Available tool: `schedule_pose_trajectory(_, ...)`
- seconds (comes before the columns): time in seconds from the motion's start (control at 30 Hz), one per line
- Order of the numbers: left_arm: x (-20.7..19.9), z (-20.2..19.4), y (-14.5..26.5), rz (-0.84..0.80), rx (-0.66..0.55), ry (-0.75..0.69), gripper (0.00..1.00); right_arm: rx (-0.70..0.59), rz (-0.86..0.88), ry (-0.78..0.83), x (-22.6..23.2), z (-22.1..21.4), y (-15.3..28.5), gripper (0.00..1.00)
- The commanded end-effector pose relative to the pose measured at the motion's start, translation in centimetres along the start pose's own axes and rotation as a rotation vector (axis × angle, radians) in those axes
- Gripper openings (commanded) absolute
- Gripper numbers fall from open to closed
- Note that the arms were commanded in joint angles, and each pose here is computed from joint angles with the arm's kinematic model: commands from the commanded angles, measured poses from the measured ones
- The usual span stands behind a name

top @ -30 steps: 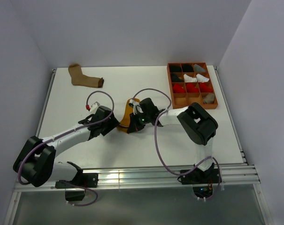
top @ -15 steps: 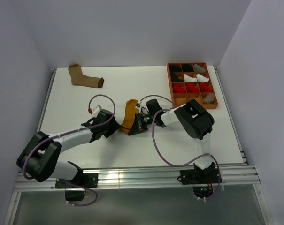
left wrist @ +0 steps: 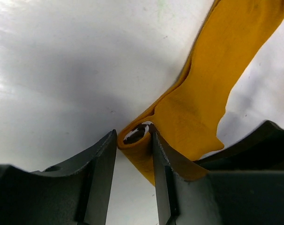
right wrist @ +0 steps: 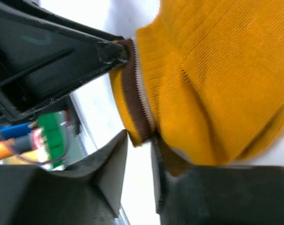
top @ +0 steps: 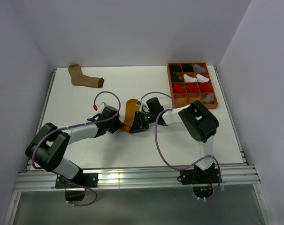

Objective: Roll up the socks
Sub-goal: Roll the sock at the center of the board.

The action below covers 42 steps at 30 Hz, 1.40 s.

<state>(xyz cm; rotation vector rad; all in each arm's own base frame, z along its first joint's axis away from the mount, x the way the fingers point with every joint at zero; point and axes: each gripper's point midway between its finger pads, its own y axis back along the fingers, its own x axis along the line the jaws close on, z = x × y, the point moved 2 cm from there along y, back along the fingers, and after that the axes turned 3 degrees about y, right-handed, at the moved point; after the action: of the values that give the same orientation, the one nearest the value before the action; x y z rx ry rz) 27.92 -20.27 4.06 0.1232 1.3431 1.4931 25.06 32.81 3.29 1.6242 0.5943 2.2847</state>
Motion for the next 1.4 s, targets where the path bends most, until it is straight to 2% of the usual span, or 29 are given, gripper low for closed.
schedule_pose_trajectory(0.0, 2.3, -1.1, -0.6, 0.113, 0.043, -0.080, 0.42, -0.078, -0.122, 0.181, 0.8, 1.3, 1.5, 0.36)
schedule_pose_trajectory(0.17, 2.0, -1.2, -0.8, 0.133, 0.058, -0.129, 0.42, -0.205, -0.301, 0.378, 1.3, 2.4, 2.9, 0.52)
schedule_pose_trajectory(0.3, 1.6, -1.1, -0.9, 0.137, 0.061, -0.158, 0.42, -0.326, -0.463, 0.557, 2.7, 3.6, 4.5, 0.54)
schedule_pose_trajectory(0.4, 1.1, -1.0, -0.9, 0.137, 0.062, -0.180, 0.42, -0.361, -0.565, 0.679, 3.4, 3.6, 4.3, 0.55)
schedule_pose_trajectory(0.53, 0.4, -0.9, -0.9, 0.125, 0.063, -0.195, 0.42, -0.361, -0.613, 0.797, 4.2, 3.5, 3.0, 0.55)
schedule_pose_trajectory(0.8, 0.3, -1.0, -0.9, 0.119, 0.072, -0.199, 0.42, -0.272, -0.667, 0.864, 2.2, 2.4, 0.3, 0.52)
schedule_pose_trajectory(0.9, 0.3, -1.0, -0.9, 0.121, 0.075, -0.202, 0.42, -0.237, -0.680, 0.860, 1.4, 1.9, -0.4, 0.48)
schedule_pose_trajectory(1.0, 0.2, -1.0, -0.9, 0.120, 0.072, -0.199, 0.42, -0.211, -0.679, 0.860, 0.9, 1.5, -0.9, 0.37)
schedule_pose_trajectory(1.03, 0.1, -0.9, -0.8, 0.121, 0.070, -0.201, 0.42, -0.206, -0.673, 0.861, 1.0, 1.4, -1.0, 0.27)
schedule_pose_trajectory(1.2, 0.1, 0.2, -0.6, 0.138, 0.034, -0.193, 0.45, -0.137, -0.581, 0.842, 2.0, 0.4, -2.1, 0.00)
schedule_pose_trajectory(1.37, -0.2, 2.5, 1.4, 0.108, -0.049, -0.111, 0.55, -0.034, -0.452, 0.727, 2.8, -1.0, -3.3, 0.00)
